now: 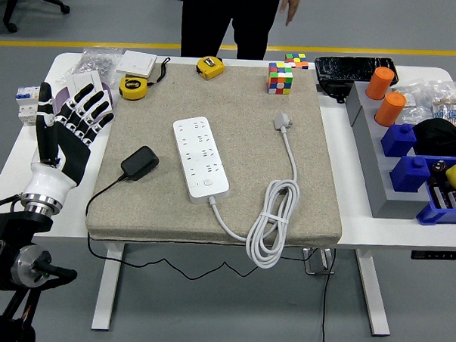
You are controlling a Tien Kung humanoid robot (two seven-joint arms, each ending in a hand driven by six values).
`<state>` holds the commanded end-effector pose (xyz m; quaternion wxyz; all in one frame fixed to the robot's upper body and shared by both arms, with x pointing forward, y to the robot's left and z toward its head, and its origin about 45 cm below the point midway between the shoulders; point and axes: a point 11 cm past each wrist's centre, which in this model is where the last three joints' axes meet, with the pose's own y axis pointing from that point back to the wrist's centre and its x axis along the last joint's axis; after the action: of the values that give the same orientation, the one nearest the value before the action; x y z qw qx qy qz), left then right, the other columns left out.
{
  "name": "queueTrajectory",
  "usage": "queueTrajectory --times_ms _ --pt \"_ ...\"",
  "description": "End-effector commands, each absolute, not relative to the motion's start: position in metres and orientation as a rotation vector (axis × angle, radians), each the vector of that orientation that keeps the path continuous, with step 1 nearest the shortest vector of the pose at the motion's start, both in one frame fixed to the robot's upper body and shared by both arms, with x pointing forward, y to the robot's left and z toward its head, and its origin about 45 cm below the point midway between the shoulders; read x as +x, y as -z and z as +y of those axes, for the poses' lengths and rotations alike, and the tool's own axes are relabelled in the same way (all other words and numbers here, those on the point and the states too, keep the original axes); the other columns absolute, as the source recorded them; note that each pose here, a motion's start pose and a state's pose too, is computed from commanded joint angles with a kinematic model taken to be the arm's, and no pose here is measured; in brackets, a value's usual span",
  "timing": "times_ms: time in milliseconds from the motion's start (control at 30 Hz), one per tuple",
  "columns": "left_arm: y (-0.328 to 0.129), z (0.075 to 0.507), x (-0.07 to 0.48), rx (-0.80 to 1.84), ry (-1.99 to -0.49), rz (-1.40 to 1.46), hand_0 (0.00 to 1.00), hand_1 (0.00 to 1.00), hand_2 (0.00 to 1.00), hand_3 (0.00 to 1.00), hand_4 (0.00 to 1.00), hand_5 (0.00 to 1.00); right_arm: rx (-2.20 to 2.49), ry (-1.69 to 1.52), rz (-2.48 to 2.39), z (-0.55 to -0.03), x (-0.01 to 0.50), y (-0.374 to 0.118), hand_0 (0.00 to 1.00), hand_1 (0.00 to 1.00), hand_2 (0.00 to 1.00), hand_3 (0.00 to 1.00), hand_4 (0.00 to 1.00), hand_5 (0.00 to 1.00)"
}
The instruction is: Pick up the plug,place it near the board,insert it into the board,press the button
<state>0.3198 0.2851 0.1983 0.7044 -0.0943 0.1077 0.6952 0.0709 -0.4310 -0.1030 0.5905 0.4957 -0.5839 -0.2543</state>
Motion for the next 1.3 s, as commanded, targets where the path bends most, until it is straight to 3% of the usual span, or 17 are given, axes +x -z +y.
queueTrajectory --times_ms 200,933,967,1133,1167,1300 --pt "-0.195 0.288 0.318 -0.017 -1.575 0.084 0.77 0.806 0.786 0.785 0.998 0.896 1.157 0.585 -1.352 -0.433 0.072 0.102 0.878 0.869 0.827 0.843 0.998 0.998" --pt "-0.185 0.279 0.317 0.16 -1.555 -0.036 0.76 0.798 0.784 0.778 0.998 0.868 1.131 0.59 -1.352 -0.441 0.064 0.1 0.881 0.869 0.828 0.845 0.998 0.966" --pt "-0.184 0.28 0.317 0.164 -1.557 -0.039 0.756 0.797 0.783 0.779 0.998 0.865 1.13 0.592 -1.353 -0.441 0.063 0.101 0.881 0.869 0.827 0.844 0.998 0.908" --pt "-0.183 0.279 0.315 0.159 -1.564 -0.035 0.756 0.797 0.783 0.779 0.998 0.865 1.138 0.593 -1.338 -0.437 0.062 0.102 0.881 0.869 0.827 0.844 0.998 0.908" --pt "-0.183 0.278 0.315 0.16 -1.564 -0.036 0.755 0.794 0.781 0.772 0.998 0.857 1.14 0.585 -1.332 -0.437 0.063 0.102 0.874 0.837 0.788 0.812 0.998 0.749" --pt "-0.183 0.276 0.316 0.161 -1.561 -0.042 0.755 0.794 0.781 0.772 0.998 0.857 1.135 0.549 -1.348 -0.44 0.068 0.1 0.874 0.837 0.788 0.812 0.998 0.749"
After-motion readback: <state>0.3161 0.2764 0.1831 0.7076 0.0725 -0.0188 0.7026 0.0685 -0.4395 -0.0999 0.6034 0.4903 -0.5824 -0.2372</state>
